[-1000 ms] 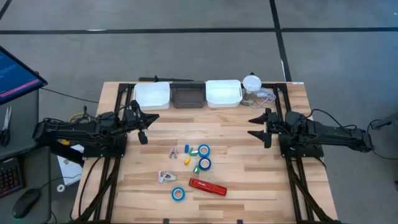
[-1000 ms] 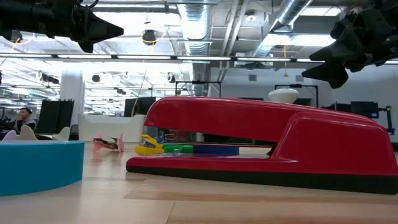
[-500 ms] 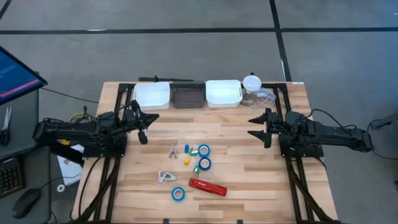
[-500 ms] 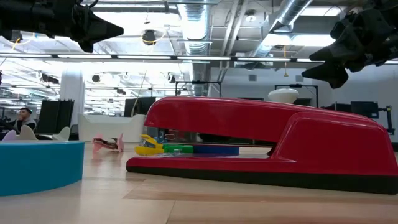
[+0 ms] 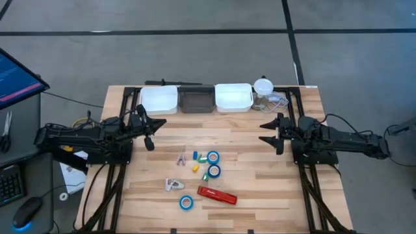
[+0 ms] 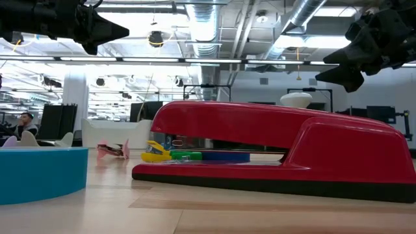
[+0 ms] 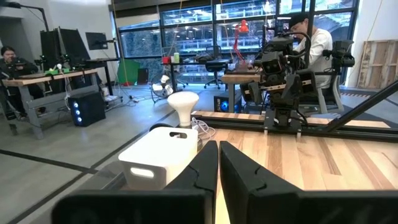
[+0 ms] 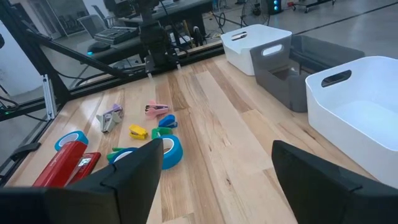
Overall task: Pick and place Stapler, Stapler remover, tape
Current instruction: Put the pink staple remover into the left white bin
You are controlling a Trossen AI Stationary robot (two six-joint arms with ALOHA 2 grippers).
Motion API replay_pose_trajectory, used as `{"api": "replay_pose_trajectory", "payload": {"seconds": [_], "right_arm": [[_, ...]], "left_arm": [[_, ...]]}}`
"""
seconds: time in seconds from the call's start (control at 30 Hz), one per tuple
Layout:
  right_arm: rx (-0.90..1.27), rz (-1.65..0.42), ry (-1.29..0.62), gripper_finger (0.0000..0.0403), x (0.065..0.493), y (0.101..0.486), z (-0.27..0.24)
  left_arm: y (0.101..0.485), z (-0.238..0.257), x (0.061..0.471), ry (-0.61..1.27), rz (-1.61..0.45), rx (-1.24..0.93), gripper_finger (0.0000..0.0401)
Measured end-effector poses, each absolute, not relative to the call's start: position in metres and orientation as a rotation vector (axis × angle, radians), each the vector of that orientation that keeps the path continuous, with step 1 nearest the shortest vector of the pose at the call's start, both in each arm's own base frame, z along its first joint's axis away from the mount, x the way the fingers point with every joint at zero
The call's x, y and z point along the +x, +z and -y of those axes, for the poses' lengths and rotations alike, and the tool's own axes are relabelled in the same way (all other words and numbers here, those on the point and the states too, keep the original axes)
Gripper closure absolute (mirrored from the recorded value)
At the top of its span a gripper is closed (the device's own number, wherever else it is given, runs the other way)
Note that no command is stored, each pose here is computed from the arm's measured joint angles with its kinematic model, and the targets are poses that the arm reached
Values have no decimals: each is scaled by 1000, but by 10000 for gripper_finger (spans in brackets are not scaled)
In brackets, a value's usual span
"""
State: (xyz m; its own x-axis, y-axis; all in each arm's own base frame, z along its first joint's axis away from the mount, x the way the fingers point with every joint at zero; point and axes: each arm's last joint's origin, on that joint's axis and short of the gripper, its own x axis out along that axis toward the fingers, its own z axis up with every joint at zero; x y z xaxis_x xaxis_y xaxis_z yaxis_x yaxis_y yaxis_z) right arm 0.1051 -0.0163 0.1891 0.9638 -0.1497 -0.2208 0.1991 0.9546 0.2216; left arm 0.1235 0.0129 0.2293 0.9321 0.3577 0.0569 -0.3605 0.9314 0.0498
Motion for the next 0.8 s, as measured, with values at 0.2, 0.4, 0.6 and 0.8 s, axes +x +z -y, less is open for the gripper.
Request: {"api": "replay_pose_trajectory", "payload": {"seconds": [0.2,0.4,0.6,0.8], "right_arm": [[245,-204,-178,112,105,189,16],[245,-203,-178,112,105,189,16],[242,-199,-189,112,105,190,17],[241,-186,-188,112,105,191,17]], "left_arm": [[230,-13,123,368,54,59,393],[230,-13,123,368,55,59,393],[231,-13,123,368,61,57,393],[231,-13,123,369,69,56,393]]}}
